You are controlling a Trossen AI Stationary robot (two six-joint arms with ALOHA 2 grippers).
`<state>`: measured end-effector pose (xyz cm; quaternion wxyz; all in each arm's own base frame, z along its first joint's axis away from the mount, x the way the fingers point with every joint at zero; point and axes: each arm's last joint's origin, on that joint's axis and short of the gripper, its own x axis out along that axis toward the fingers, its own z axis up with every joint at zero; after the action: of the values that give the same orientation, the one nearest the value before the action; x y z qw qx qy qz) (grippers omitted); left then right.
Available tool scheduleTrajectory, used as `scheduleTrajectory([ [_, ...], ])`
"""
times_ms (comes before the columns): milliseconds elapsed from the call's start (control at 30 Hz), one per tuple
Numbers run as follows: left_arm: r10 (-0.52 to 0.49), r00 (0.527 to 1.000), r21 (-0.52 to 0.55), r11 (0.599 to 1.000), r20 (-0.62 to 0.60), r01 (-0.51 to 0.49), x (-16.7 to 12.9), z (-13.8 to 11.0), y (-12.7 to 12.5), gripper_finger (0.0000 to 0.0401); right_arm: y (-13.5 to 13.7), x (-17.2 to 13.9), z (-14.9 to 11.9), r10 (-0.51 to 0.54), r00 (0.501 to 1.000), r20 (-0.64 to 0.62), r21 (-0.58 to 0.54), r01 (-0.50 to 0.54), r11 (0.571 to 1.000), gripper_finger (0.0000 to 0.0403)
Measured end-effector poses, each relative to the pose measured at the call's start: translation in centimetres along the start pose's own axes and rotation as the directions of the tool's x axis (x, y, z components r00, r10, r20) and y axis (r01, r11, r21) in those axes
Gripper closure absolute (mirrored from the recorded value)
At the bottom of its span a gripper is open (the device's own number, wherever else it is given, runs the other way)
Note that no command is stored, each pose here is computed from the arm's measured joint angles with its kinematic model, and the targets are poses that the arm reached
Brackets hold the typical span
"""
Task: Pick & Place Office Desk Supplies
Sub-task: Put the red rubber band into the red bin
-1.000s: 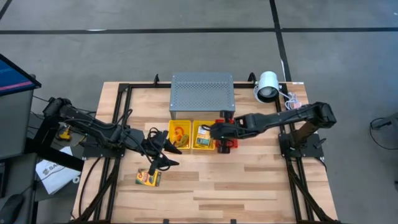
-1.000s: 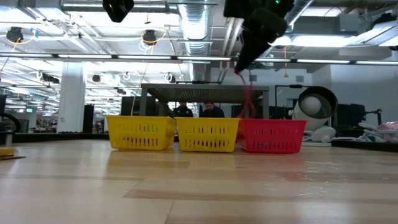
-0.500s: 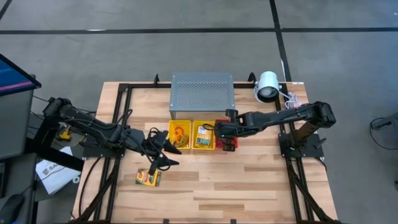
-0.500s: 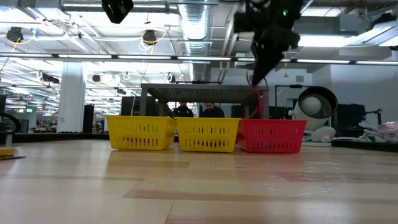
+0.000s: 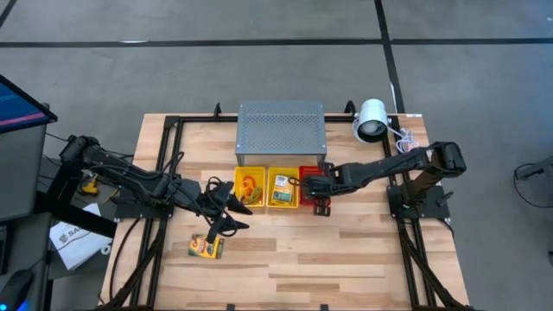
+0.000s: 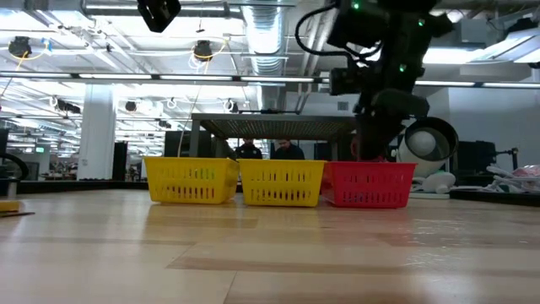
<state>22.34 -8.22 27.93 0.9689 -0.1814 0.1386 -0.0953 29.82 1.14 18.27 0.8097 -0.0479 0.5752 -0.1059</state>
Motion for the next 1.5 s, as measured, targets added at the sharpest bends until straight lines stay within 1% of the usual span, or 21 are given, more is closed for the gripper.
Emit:
scheduleTrajectory([
  [233, 0.000, 1.000, 0.000, 1.000, 0.000, 0.000, 0.0, 0.0, 0.0, 0.0197, 0.0, 1.4, -0.7, 0.060, 0.998, 0.037, 0.026, -0.061, 0.998, 0.0403],
  [667, 0.000, 1.000, 0.000, 1.000, 0.000, 0.000, 0.0, 0.0, 0.0, 0.0197, -0.4, 1.9, -1.1, 0.062, 0.997, 0.043, 0.042, -0.064, 0.997, 0.0403],
  [733, 0.000, 1.000, 0.000, 1.000, 0.000, 0.000, 0.0, 0.0, 0.0, 0.0197, -0.4, 1.9, -1.1, 0.081, 0.996, 0.041, 0.039, -0.083, 0.996, 0.0397],
  [800, 0.000, 1.000, 0.000, 1.000, 0.000, 0.000, 0.0, 0.0, 0.0, 0.0197, -0.3, 1.9, -1.1, 0.087, 0.995, 0.041, 0.038, -0.089, 0.995, 0.0383],
  [867, 0.000, 1.000, 0.001, 1.000, -0.001, 0.000, 0.0, 0.0, 0.0, 0.0197, -0.3, 1.9, -1.1, 0.088, 0.995, 0.041, 0.038, -0.089, 0.995, 0.0360],
  [1100, 0.000, 1.000, 0.002, 1.000, -0.001, 0.000, 0.0, 0.0, 0.0, 0.0197, -0.3, 1.9, -1.1, 0.087, 0.995, 0.041, 0.039, -0.088, 0.995, 0.0252],
  [1233, 0.001, 1.000, 0.003, 1.000, -0.003, -0.001, 0.0, 0.0, 0.0, 0.0197, -0.3, 1.9, -1.1, 0.086, 0.995, 0.042, 0.031, -0.088, 0.996, 0.0204],
  [1367, 0.001, 1.000, 0.004, 1.000, -0.003, -0.001, 0.0, 0.0, 0.0, 0.0197, -0.4, 1.9, -1.0, 0.071, 0.996, 0.050, 0.030, -0.072, 0.997, 0.0177],
  [1500, 0.002, 1.000, 0.005, 1.000, -0.005, -0.002, 0.0, -0.1, 0.0, 0.0197, -0.5, 1.9, -1.0, 0.019, 0.998, 0.052, 0.003, -0.020, 1.000, 0.0168],
])
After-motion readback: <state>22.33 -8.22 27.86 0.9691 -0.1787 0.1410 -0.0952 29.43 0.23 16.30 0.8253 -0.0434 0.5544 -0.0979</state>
